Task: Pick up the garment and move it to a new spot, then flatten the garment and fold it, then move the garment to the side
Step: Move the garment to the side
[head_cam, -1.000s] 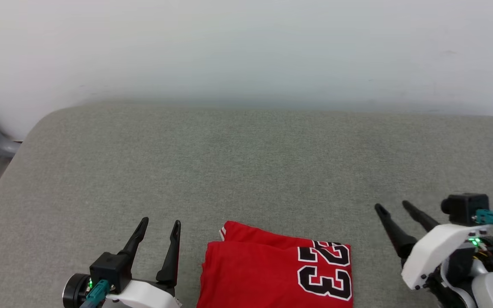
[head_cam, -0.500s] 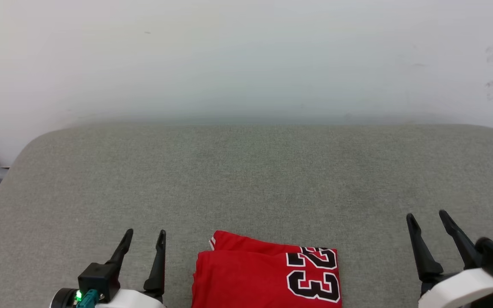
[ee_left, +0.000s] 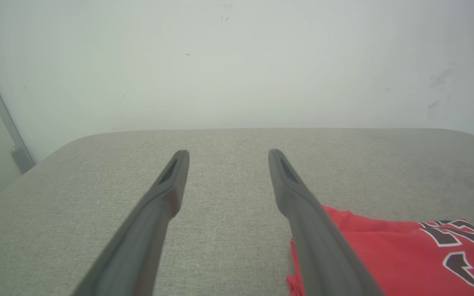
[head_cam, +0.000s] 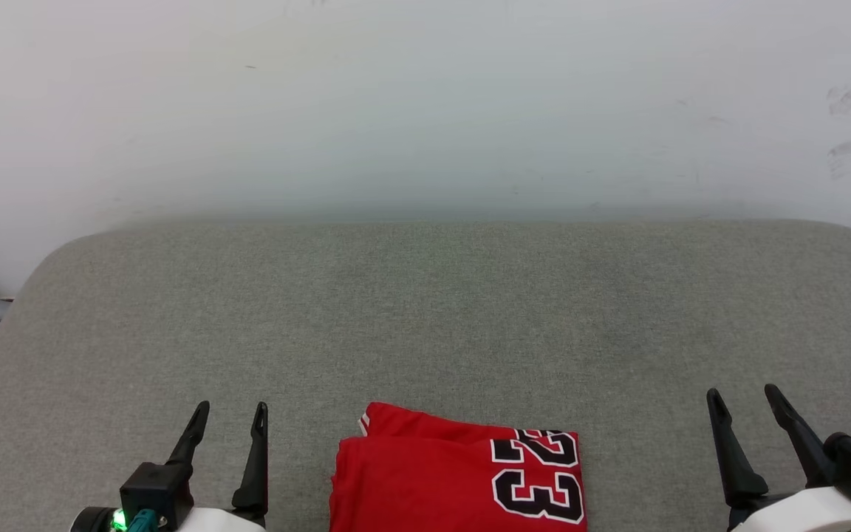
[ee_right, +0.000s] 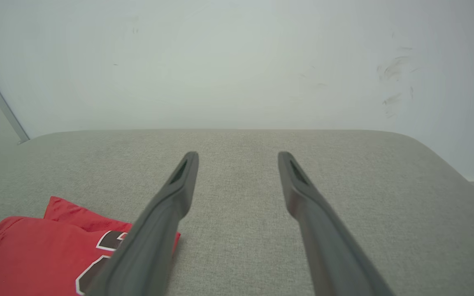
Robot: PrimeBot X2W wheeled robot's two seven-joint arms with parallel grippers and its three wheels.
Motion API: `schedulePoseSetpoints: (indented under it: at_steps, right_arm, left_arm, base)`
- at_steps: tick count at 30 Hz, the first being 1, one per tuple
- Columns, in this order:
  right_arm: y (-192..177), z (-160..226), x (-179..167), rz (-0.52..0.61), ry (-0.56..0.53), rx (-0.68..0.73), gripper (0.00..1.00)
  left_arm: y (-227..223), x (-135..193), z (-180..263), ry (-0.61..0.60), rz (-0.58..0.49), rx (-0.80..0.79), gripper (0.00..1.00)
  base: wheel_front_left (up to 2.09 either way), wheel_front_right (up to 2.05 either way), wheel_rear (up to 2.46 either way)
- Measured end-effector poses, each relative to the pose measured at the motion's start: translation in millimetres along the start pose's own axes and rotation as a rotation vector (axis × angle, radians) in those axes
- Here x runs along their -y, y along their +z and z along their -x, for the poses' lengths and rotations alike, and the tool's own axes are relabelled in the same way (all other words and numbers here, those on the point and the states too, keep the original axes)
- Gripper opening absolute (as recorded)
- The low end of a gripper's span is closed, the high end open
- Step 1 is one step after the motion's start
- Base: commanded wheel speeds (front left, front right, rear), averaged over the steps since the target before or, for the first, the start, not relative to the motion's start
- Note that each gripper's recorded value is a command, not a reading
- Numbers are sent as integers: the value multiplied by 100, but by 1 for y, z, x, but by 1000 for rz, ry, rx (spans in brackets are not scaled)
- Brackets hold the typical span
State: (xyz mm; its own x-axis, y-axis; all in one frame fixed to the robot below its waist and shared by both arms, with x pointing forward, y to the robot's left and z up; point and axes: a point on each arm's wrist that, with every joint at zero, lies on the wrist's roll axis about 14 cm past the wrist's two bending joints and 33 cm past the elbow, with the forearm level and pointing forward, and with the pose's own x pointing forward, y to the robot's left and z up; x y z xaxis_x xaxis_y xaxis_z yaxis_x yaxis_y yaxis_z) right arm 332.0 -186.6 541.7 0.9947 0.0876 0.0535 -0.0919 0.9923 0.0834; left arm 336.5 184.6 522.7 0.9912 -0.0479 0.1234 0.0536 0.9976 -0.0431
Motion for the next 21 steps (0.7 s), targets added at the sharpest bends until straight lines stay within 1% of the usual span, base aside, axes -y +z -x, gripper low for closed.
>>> schedulePoseSetpoints:
  at_steps: [5, 11, 14, 21]
  right_arm:
    - [1, -1, -2, -3, 0, -3, 100]
    - [-8, 1, 5, -32, -24, -58, 100]
    - [-23, 2, 11, -82, -40, -134, 100]
    - [-69, 8, 29, -185, -49, -392, 100]
  left_arm:
    - [-1, -1, 0, 4, -1, -3, 100]
    - [-2, -4, 0, 15, -2, -8, 100]
    - [-4, -6, 0, 20, 3, -14, 100]
    - [-3, -10, -2, 37, 9, -12, 100]
  base:
    - [0, 0, 0]
    - [0, 0, 0]
    - [0, 0, 0]
    - [0, 0, 0]
